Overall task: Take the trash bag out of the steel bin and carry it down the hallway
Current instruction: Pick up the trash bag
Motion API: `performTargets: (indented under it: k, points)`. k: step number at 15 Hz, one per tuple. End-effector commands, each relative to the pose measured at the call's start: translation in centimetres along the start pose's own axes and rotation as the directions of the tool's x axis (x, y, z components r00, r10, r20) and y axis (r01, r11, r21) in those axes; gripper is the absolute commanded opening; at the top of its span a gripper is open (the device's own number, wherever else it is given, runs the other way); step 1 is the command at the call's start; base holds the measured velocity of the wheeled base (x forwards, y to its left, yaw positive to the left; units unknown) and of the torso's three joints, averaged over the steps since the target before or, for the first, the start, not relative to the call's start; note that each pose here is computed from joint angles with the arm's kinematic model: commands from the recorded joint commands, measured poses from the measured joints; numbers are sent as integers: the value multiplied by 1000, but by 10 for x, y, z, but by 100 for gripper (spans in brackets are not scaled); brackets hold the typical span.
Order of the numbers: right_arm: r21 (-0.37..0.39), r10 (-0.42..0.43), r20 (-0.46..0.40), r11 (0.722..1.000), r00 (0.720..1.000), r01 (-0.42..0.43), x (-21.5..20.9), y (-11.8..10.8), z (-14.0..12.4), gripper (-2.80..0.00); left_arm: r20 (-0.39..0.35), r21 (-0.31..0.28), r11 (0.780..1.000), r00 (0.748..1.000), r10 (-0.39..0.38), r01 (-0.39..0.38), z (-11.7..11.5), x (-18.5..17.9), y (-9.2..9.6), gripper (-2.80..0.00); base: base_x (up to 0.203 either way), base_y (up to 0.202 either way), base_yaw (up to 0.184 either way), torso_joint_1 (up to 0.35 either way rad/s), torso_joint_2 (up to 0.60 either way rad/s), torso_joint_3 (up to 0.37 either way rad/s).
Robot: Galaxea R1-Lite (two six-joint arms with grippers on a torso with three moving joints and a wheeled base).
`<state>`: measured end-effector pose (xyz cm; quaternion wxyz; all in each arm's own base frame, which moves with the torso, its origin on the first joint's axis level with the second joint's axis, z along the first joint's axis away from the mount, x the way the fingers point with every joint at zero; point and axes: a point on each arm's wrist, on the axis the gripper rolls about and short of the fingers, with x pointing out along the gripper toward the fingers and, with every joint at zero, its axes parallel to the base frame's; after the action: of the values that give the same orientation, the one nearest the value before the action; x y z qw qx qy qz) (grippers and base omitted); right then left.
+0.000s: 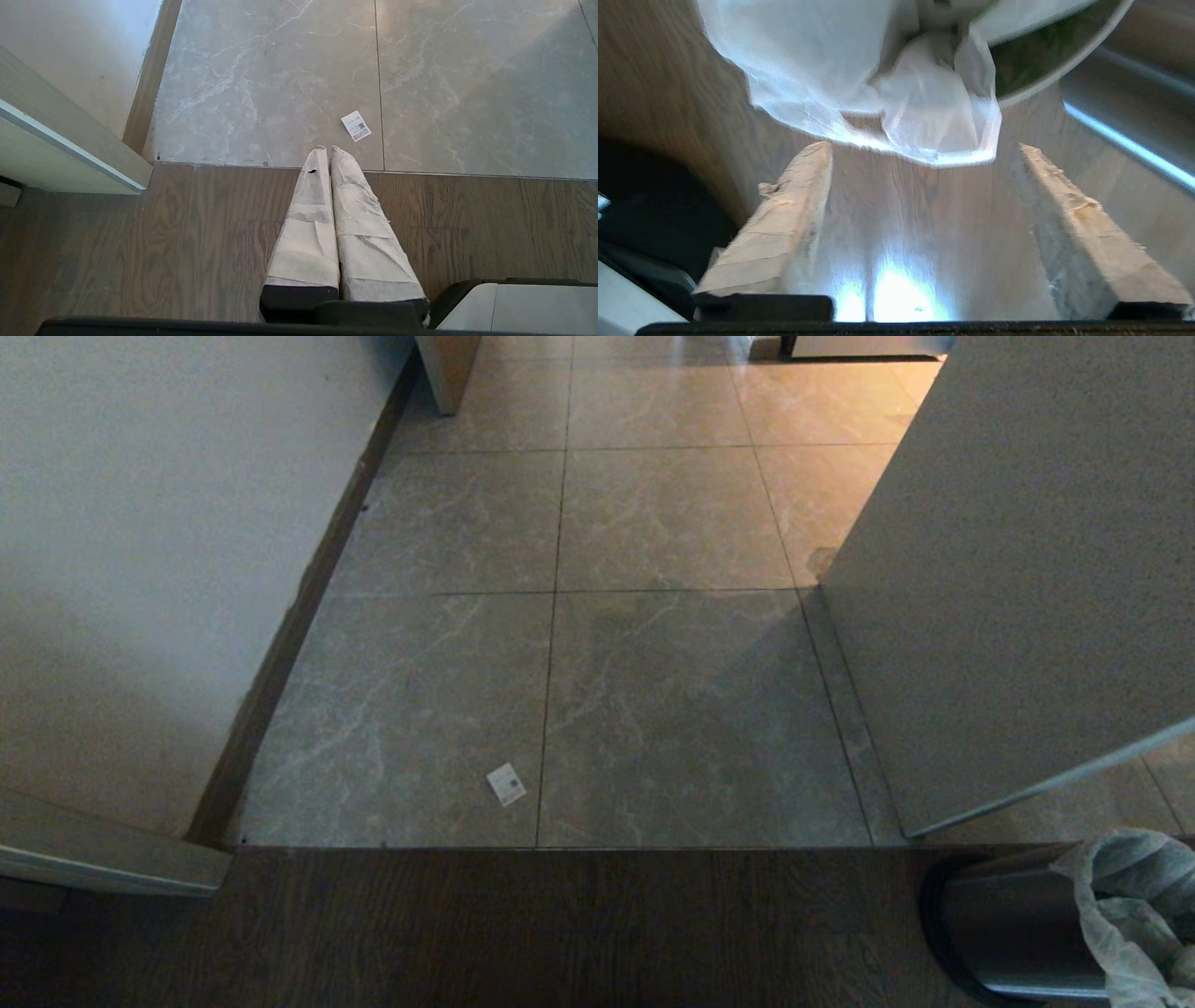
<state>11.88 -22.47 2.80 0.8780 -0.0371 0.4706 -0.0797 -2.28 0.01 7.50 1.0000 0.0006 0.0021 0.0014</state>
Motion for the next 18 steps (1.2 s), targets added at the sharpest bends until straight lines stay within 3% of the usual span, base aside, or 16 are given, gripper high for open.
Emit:
performTargets:
  k: [1,4,9,18]
  points:
    - [-23,-7,-8,1000,1000,7,2,-3,0,0,0,0,1000,1000,0,0,0,0,0,-280,0,0,0,0,0,0]
    - [-78,-51,-101,996,994,43,4,-2,-5,0,0,0,1000,1000,0,0,0,0,0,-280,0,0,0,0,0,0]
    - [-113,-49,-123,993,991,35,17,-6,-10,0,0,0,1000,1000,0,0,0,0,0,-280,0,0,0,0,0,0]
    - [-49,6,-161,999,987,-14,34,-4,-28,0,0,0,1000,1000,0,0,0,0,0,-280,0,0,0,0,0,0]
